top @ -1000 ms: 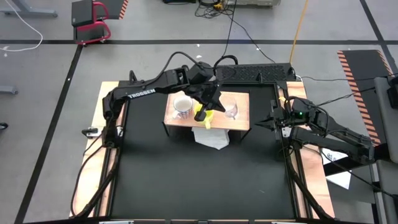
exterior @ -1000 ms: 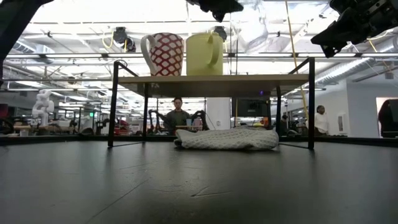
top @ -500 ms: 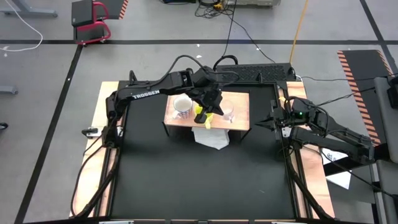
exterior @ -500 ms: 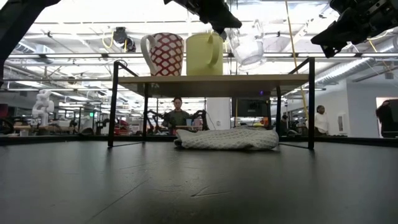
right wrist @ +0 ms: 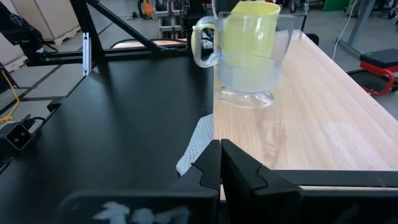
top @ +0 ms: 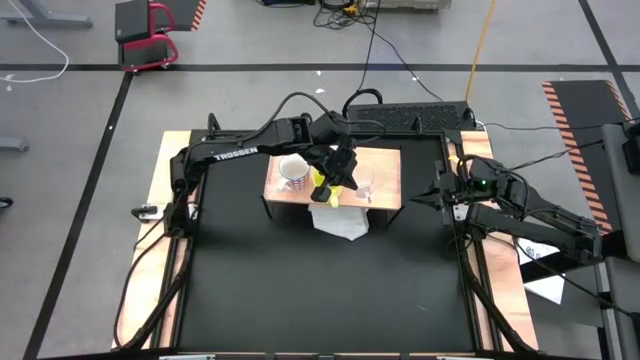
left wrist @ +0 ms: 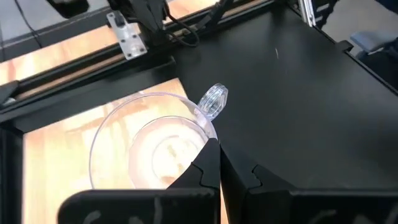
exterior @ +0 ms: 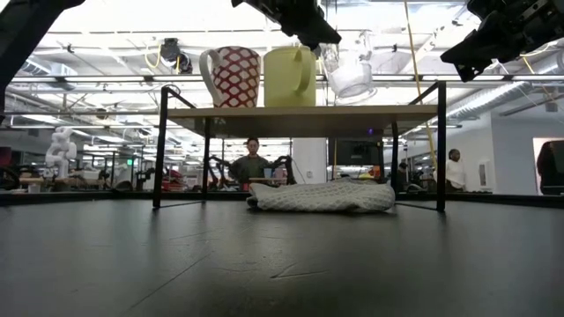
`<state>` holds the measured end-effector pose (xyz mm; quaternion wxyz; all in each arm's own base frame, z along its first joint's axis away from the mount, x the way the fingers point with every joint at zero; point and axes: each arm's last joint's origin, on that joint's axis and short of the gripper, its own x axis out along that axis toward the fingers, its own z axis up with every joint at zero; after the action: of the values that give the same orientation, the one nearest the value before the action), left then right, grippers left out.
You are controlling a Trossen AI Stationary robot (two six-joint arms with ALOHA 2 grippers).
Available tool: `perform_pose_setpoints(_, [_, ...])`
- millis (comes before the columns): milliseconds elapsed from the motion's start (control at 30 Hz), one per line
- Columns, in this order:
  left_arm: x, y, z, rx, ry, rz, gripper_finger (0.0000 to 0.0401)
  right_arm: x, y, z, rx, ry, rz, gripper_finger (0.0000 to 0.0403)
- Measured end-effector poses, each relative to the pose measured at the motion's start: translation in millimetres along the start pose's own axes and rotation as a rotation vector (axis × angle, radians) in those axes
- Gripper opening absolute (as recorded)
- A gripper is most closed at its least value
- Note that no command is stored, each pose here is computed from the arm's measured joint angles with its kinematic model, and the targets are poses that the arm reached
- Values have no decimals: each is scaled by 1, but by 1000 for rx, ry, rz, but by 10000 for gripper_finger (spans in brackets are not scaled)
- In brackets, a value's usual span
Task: Stack small to large cups/mugs on shelf
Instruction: Put the transparent mug on the shelf
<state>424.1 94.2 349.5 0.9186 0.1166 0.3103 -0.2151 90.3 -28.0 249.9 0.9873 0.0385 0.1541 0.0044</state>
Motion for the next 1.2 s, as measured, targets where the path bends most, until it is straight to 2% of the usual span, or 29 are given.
perform_pose_setpoints(633, [3, -4, 0, 7, 24, 4, 0, 0, 0, 0, 0, -1, 0, 0])
perform_pose_setpoints(1200, [12, -6, -12, -1, 68, -25, 0, 0, 0, 0, 0, -1, 0, 0])
